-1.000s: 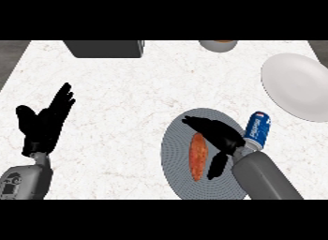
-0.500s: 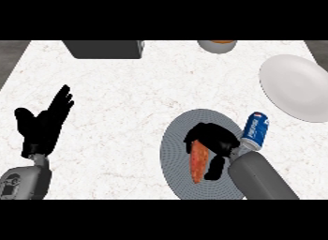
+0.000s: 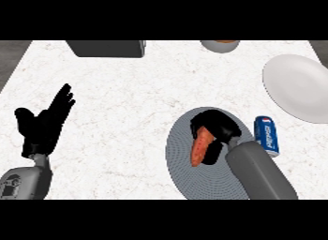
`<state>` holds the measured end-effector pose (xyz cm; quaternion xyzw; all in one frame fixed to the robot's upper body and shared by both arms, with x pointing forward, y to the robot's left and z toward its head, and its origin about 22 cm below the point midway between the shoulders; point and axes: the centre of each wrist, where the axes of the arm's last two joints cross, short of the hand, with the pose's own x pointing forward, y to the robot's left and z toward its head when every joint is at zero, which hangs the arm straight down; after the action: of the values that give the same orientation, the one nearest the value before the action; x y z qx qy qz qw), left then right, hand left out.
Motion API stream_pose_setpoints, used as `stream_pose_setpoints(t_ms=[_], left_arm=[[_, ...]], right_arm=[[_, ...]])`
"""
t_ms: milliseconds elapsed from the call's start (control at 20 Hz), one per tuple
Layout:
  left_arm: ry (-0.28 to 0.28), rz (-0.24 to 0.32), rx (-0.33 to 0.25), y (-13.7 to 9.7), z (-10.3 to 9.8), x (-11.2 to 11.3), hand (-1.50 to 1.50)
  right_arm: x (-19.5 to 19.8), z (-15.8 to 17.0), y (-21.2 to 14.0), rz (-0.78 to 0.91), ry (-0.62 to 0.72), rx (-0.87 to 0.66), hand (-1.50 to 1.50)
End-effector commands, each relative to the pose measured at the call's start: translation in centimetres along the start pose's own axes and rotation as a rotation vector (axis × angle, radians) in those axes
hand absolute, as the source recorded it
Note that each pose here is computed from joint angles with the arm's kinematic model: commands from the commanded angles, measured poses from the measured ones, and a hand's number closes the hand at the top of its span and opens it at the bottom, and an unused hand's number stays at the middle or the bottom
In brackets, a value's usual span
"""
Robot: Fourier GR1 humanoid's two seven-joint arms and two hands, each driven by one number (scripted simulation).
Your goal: Pick the sweet potato from the placemat and place it in the plate
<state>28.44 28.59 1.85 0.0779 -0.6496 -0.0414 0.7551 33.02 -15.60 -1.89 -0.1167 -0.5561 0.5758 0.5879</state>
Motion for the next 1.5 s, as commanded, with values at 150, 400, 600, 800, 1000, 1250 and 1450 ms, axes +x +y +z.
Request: stream_pose_setpoints(t_ms=[150,400,600,800,1000,1250,1450], left_arm=[[-0.025,0.003,-0.046,-1.0,-0.5,1.0,0.00],[-0.005,0.012,-0.048,-1.3,-0.7,0.7,0.00],[-0.001,-0.019,-0.034,-0.7,-0.2,0.0,0.00],[-0.011,-0.011,-0.025,-1.4,-0.9,0.8,0.00],[-0.010,-0.010,-0.019,-2.0,0.1,-0.7,0.00],[-0.001,-0.005,-0.004,-0.5,0.4,-0.3,0.00],[-0.003,0.001,-0.015,-0.8,0.5,1.4,0.00]], right_arm=[[-1.5,-1.7,-7.7,-0.096,0.463,-0.422,1.50],[0.4,-2.0,-13.3,0.037,0.530,-0.795,1.50],[0.8,-1.8,-14.7,0.137,0.581,-1.069,1.50],[-0.1,-2.0,-16.8,0.153,0.704,-1.196,1.50],[-3.2,-0.8,-17.5,0.010,0.768,-1.270,1.50],[-7.5,1.6,-18.0,-0.035,0.833,-1.316,1.50],[-11.8,5.2,-18.3,-0.040,0.890,-1.336,1.50]])
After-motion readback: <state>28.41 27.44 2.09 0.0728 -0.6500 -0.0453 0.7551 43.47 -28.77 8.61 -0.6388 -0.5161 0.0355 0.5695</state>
